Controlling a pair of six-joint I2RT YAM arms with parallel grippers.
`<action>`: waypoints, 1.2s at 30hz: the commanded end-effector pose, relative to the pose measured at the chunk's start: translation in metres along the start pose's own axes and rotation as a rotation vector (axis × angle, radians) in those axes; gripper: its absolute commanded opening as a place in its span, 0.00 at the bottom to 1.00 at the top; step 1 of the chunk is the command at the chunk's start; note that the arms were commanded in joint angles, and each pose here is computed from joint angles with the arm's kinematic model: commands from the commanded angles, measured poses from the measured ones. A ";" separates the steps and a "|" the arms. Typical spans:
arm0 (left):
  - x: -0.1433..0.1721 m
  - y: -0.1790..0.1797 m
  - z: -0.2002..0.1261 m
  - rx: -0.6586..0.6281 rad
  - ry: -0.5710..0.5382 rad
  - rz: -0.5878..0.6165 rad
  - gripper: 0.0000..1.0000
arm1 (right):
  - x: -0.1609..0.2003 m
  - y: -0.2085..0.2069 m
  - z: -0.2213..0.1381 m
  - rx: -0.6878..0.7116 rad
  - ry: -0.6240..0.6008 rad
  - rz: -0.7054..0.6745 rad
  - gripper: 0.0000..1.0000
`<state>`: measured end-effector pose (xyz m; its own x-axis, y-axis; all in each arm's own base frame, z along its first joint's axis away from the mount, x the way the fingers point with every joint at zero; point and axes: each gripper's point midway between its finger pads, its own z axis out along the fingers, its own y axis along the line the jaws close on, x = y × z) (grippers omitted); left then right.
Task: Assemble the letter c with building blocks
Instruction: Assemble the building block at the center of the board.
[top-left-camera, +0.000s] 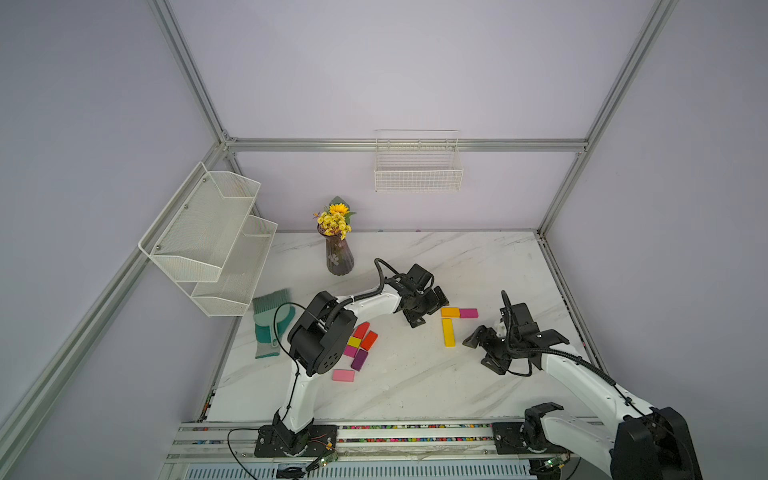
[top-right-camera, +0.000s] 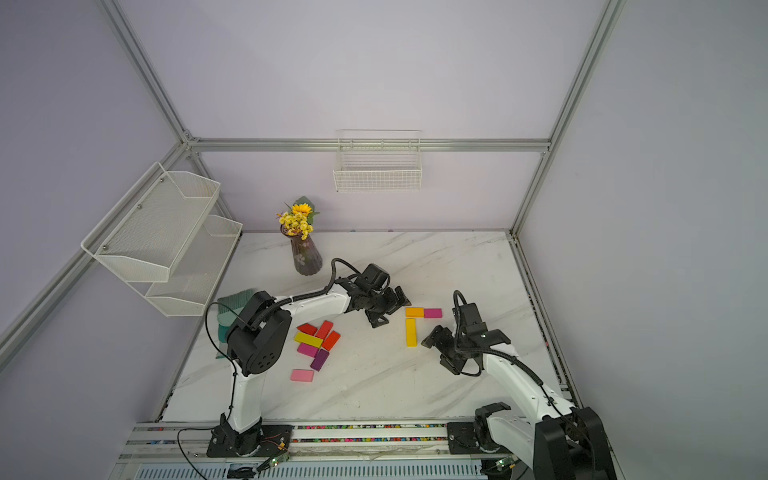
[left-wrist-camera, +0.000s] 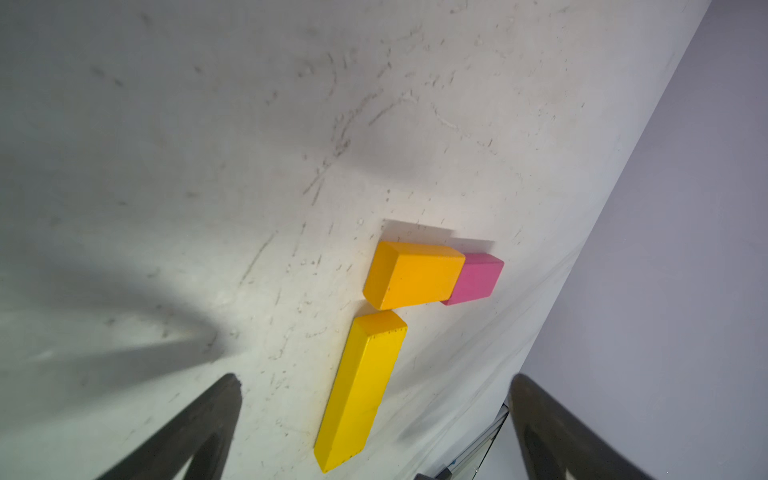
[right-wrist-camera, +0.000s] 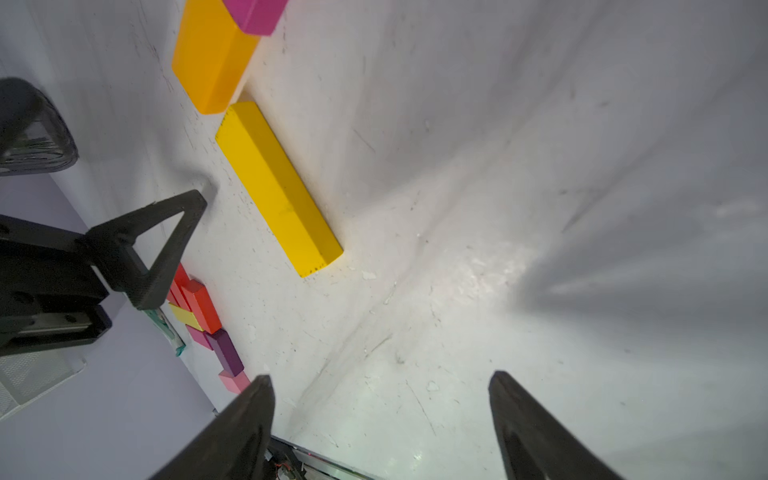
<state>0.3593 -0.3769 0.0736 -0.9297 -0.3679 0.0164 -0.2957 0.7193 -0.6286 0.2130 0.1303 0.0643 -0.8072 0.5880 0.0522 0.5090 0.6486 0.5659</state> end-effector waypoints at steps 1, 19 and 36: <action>-0.009 -0.021 -0.035 0.063 0.005 0.074 1.00 | -0.002 0.029 0.010 -0.095 -0.070 0.065 0.83; -0.039 0.001 -0.058 0.068 0.028 0.075 1.00 | 0.015 0.050 0.066 -0.112 -0.150 0.149 0.83; -0.050 0.003 -0.057 0.089 0.043 0.068 1.00 | 0.003 0.043 0.062 -0.109 -0.230 0.215 0.83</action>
<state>0.3869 -0.3169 0.0942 -0.9455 -0.3238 0.0353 -0.2669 0.7082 -0.6537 0.2545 0.1979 0.0471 -0.6338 0.7735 -0.0091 0.5640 0.4701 0.6789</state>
